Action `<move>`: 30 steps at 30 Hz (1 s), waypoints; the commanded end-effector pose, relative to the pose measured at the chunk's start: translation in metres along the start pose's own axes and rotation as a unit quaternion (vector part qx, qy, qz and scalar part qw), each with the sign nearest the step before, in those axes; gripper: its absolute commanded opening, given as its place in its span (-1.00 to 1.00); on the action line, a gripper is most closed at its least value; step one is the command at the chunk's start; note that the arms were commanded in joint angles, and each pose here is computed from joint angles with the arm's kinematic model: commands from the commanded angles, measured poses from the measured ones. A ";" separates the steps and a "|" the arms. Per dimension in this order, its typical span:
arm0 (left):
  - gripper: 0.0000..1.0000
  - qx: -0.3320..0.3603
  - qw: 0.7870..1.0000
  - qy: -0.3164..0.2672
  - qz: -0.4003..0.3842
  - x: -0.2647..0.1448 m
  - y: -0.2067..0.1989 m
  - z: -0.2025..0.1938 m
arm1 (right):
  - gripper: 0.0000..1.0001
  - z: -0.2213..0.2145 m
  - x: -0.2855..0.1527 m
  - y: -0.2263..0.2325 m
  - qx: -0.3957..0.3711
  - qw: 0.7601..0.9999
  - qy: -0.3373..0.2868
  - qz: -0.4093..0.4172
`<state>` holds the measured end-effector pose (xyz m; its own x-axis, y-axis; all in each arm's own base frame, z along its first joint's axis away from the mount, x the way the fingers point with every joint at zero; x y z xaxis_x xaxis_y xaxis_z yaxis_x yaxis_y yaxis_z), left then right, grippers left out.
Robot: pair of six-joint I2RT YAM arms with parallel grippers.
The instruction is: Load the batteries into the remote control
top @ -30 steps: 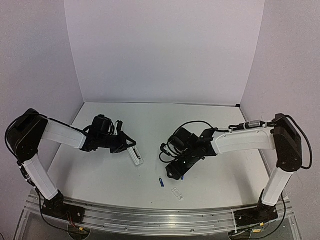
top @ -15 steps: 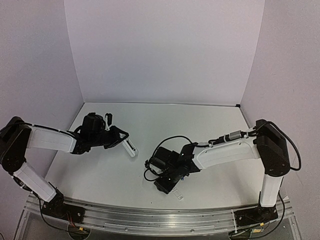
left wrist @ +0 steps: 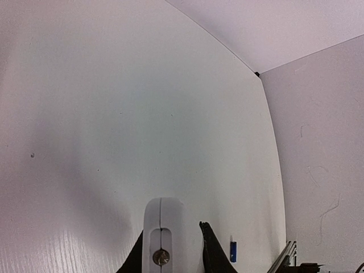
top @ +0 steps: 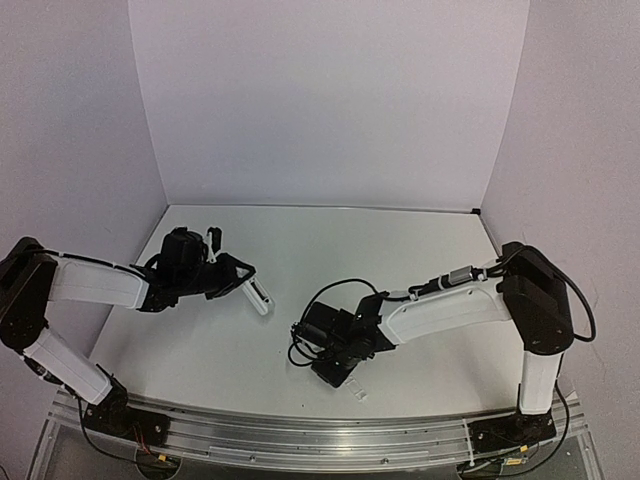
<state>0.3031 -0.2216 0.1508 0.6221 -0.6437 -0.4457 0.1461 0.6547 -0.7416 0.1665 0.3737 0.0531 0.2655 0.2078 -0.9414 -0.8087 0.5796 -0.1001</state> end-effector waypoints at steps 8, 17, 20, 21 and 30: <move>-1.00 0.054 0.996 -0.041 -0.058 -0.019 -0.027 0.013 | -1.00 -0.018 0.015 -0.006 -0.010 0.999 0.032 -0.036; -1.00 0.157 0.967 -0.022 -0.199 -0.032 -0.064 0.002 | -1.00 0.013 -0.030 -0.017 0.027 0.999 -0.038 -0.009; -1.00 0.216 0.943 -0.030 -0.252 -0.039 -0.085 0.003 | -1.00 0.027 -0.061 -0.023 0.054 0.995 -0.073 0.042; -1.00 0.235 0.936 -0.037 -0.260 -0.040 -0.091 0.004 | -1.00 0.029 -0.069 -0.025 0.052 0.994 -0.083 0.044; -1.00 0.320 0.875 -0.048 -0.360 -0.052 -0.127 0.005 | -1.00 0.057 -0.141 -0.037 0.039 0.980 -0.180 0.077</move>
<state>0.2634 -0.2607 0.2283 0.3647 -0.9290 -0.0625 0.7741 0.3398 -0.5341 0.1908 0.3604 0.1701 0.3387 0.4534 -0.8244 -0.7836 0.6210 0.0197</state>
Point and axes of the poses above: each gripper's point midway between its finger pads, its own x axis out along the fingers, its own y axis along the line the jaws close on, z = x × y, the point moved 5 cm from there along -x, back along the fingers, and after that the axes turned 1 degree about -x, right-handed, at the moved point
